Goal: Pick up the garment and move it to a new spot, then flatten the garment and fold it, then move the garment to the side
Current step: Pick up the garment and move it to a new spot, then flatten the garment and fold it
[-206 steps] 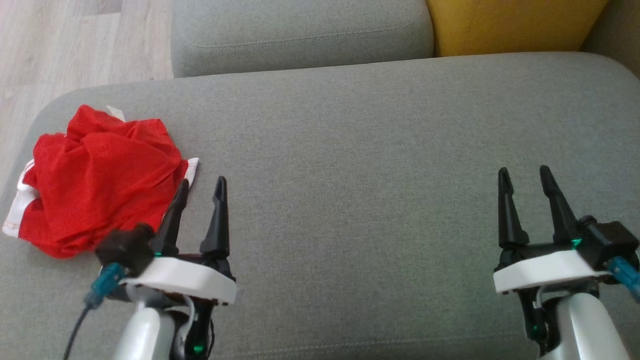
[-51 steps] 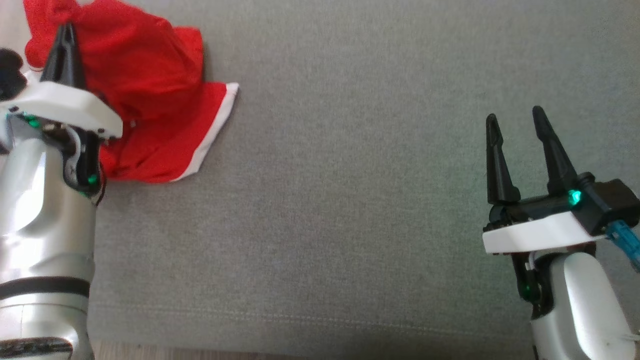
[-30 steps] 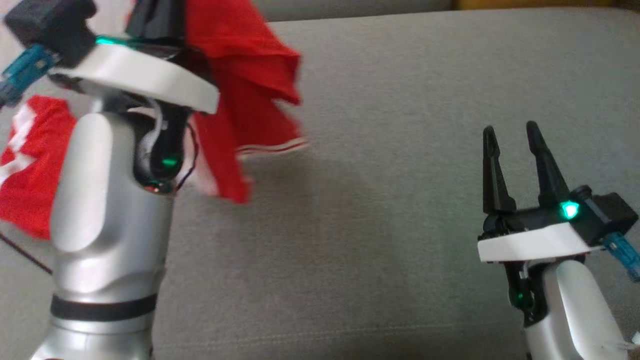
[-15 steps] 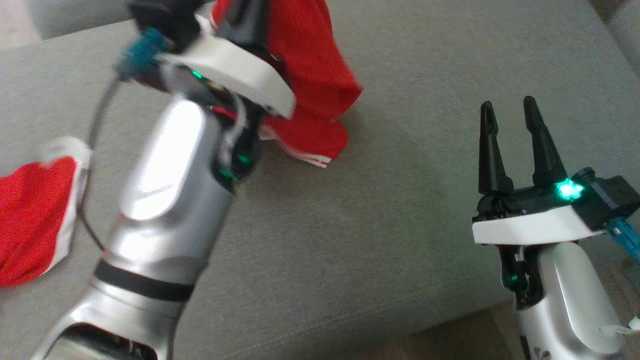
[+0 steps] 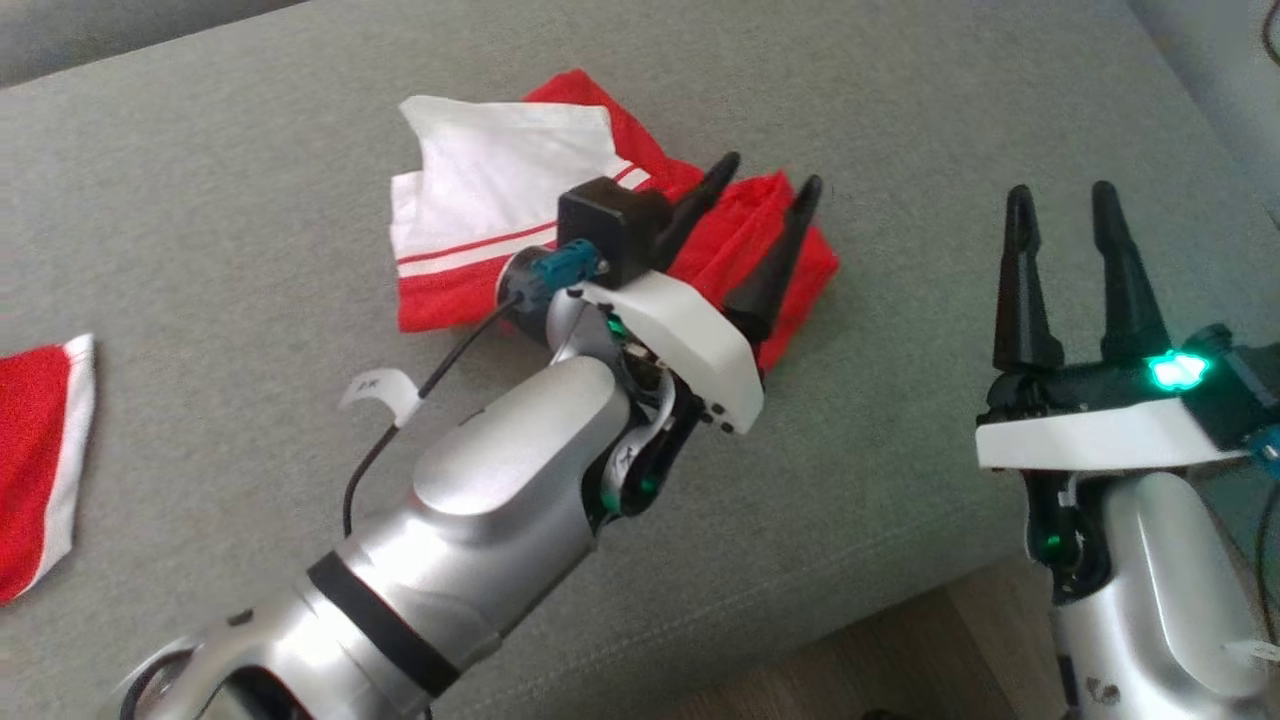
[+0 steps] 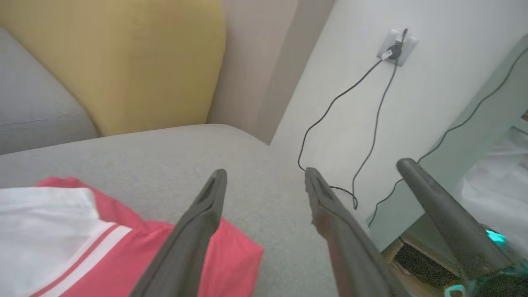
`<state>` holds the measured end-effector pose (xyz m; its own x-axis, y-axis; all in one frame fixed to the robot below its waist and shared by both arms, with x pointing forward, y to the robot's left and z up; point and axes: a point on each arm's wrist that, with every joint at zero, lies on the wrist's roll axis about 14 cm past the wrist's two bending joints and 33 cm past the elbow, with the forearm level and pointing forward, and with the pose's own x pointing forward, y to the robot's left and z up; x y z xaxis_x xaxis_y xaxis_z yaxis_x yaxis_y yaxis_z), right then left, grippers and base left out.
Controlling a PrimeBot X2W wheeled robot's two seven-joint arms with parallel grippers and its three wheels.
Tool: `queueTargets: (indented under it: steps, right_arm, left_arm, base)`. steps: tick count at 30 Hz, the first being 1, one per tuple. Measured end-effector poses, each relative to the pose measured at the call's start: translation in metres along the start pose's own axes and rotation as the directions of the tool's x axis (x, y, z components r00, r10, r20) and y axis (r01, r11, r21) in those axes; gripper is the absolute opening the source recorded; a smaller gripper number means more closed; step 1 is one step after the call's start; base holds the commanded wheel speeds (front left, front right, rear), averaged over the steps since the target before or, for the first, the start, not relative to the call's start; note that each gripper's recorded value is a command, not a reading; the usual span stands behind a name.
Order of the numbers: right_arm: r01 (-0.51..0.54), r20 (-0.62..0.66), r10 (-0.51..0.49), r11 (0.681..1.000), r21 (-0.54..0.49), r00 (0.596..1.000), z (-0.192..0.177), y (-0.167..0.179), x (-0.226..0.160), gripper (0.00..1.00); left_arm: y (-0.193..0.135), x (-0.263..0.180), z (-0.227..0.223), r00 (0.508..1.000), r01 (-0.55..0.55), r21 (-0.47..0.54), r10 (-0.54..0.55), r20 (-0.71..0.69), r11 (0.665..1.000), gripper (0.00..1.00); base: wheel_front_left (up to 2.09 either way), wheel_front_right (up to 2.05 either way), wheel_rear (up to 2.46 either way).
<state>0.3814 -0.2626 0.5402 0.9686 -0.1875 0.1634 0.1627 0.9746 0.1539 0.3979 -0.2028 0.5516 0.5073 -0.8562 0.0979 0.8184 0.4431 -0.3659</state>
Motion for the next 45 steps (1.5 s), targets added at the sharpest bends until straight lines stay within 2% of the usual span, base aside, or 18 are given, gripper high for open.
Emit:
queueTargets:
  steps: [3, 7, 11, 16, 21, 26, 29, 34, 39, 45]
  right_arm:
    - [-0.018, 0.005, 0.018, 1.0, 0.004, 1.0, 0.0, 0.006, 0.003, 1.0]
    - [-0.063, 0.004, 0.063, 0.998, 0.0, 0.998, -0.003, 0.022, 0.008, 1.0]
    - [-0.12, -0.001, 0.12, 0.993, -0.012, 0.993, -0.007, 0.041, 0.014, 1.0]
    - [-0.175, -0.048, 0.174, 0.985, -0.008, 0.984, -0.024, 0.061, 0.007, 1.0]
    - [-0.209, -0.064, 0.209, 0.978, 0.006, 0.976, -0.029, 0.074, 0.001, 1.0]
    - [-0.219, -0.094, 0.22, 0.975, 0.017, 0.971, -0.037, 0.078, -0.01, 1.0]
    - [-0.228, -0.105, 0.229, 0.974, 0.021, 0.968, -0.04, 0.08, -0.013, 1.0]
    - [-0.248, -0.135, 0.249, 0.969, 0.026, 0.959, -0.045, 0.088, -0.014, 1.0]
    - [-0.31, -0.238, 0.309, 0.95, 0.037, 0.921, -0.071, 0.109, -0.023, 1.0]
    - [-0.331, -0.352, 0.326, 0.942, 0.047, 0.878, -0.105, 0.117, -0.017, 1.0]
  left_arm:
    - [0.018, -0.004, 0.007, 0.997, -0.069, 0.015, 0.069, 0.015, 0.997, 1.0]
    - [0.057, -0.014, 0.049, 0.972, -0.205, 0.057, 0.196, 0.132, 0.977, 1.0]
    - [0.101, -0.047, 0.079, 0.923, -0.341, 0.094, 0.314, 0.223, 0.935, 1.0]
    - [0.146, -0.121, 0.069, 0.852, -0.503, 0.11, 0.47, 0.23, 0.857, 1.0]
    - [0.152, -0.187, 0.047, 0.793, -0.595, 0.078, 0.569, 0.219, 0.8, 1.0]
    - [0.144, -0.229, 0.031, 0.74, -0.656, 0.025, 0.635, 0.222, 0.755, 1.0]
    - [0.14, -0.237, 0.034, 0.724, -0.666, 0.005, 0.644, 0.248, 0.746, 1.0]
    - [0.138, -0.236, 0.043, 0.725, -0.656, 0.003, 0.629, 0.281, 0.755, 1.0]
    - [0.143, -0.237, 0.041, 0.724, -0.656, -0.004, 0.632, 0.276, 0.754, 1.0]
    - [0.149, -0.235, 0.027, 0.725, -0.658, -0.036, 0.646, 0.239, 0.752, 1.0]
  base:
    - [0.0, 0.0, 0.0]
    - [0.0, 0.0, 0.0]
    - [0.0, 0.0, 0.0]
    - [0.0, 0.0, 0.0]
    - [0.0, 0.0, 0.0]
    - [0.0, 0.0, 0.0]
    - [0.0, 0.0, 0.0]
    - [0.0, 0.0, 0.0]
    - [0.0, 0.0, 0.0]
    - [0.0, 0.0, 0.0]
